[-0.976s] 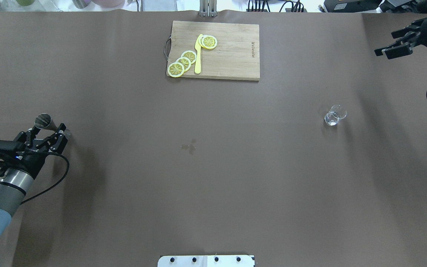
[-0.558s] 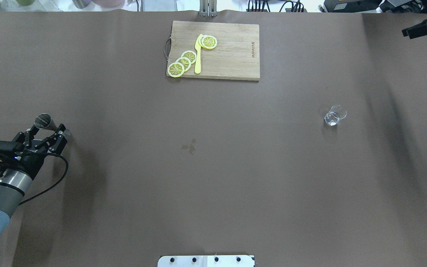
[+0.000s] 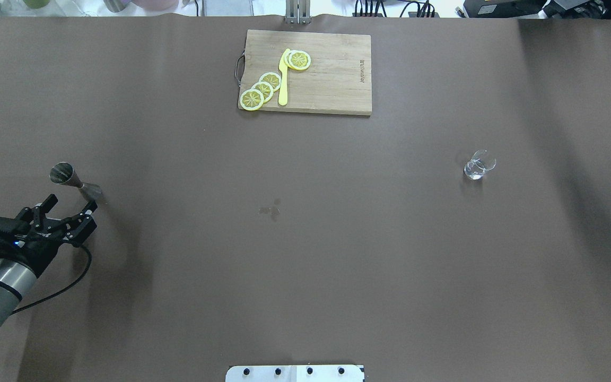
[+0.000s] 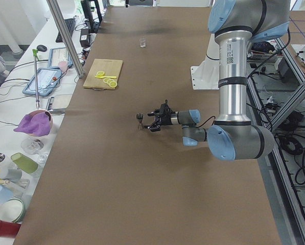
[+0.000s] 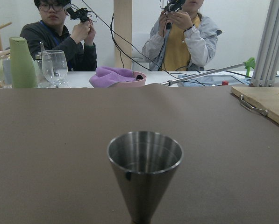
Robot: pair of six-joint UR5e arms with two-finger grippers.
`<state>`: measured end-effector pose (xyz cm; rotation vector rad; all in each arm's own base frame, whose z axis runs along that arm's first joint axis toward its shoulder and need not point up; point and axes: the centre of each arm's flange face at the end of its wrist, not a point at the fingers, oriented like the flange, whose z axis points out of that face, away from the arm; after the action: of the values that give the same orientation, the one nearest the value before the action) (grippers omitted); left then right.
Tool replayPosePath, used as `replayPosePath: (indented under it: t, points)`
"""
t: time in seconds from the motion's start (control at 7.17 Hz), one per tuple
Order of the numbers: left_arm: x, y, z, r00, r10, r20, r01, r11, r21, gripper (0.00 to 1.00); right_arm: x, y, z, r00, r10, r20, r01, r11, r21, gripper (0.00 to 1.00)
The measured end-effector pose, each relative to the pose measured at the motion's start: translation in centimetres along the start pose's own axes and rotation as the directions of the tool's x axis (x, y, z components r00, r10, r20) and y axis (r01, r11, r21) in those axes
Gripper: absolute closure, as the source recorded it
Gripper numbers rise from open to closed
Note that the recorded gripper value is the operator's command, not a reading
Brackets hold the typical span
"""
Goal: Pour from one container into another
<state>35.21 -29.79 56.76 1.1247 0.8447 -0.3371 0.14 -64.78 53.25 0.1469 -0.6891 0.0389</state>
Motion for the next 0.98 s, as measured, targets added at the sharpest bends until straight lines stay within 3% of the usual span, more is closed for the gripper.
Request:
replayPosePath:
  t: [0.14,0.42,0.7,0.98]
  points:
    - [-0.2,-0.4,-0.8,1.0,-0.002,-0.013,0.002,1.0,-0.019,0.04,-0.2,1.9,-1.3,0.996,0.083,0.026,-0.083,0.996,-0.027,0.0]
    - [-1.2,-1.2,-2.6,0.999,-0.009,-0.048,0.005,0.996,-0.084,0.04,-0.9,6.6,-3.1,0.965,0.249,0.084,-0.245,0.968,-0.055,0.0]
    - [-3.3,-2.9,-5.7,0.996,-0.021,-0.089,0.004,0.982,-0.188,0.04,0.2,11.5,-3.2,0.95,0.302,0.082,-0.297,0.952,-0.073,0.0]
    - [-6.7,-4.4,-9.2,0.987,-0.099,-0.127,0.055,0.949,-0.31,0.04,3.8,13.9,-0.5,0.926,0.375,0.049,-0.367,0.921,-0.129,0.0]
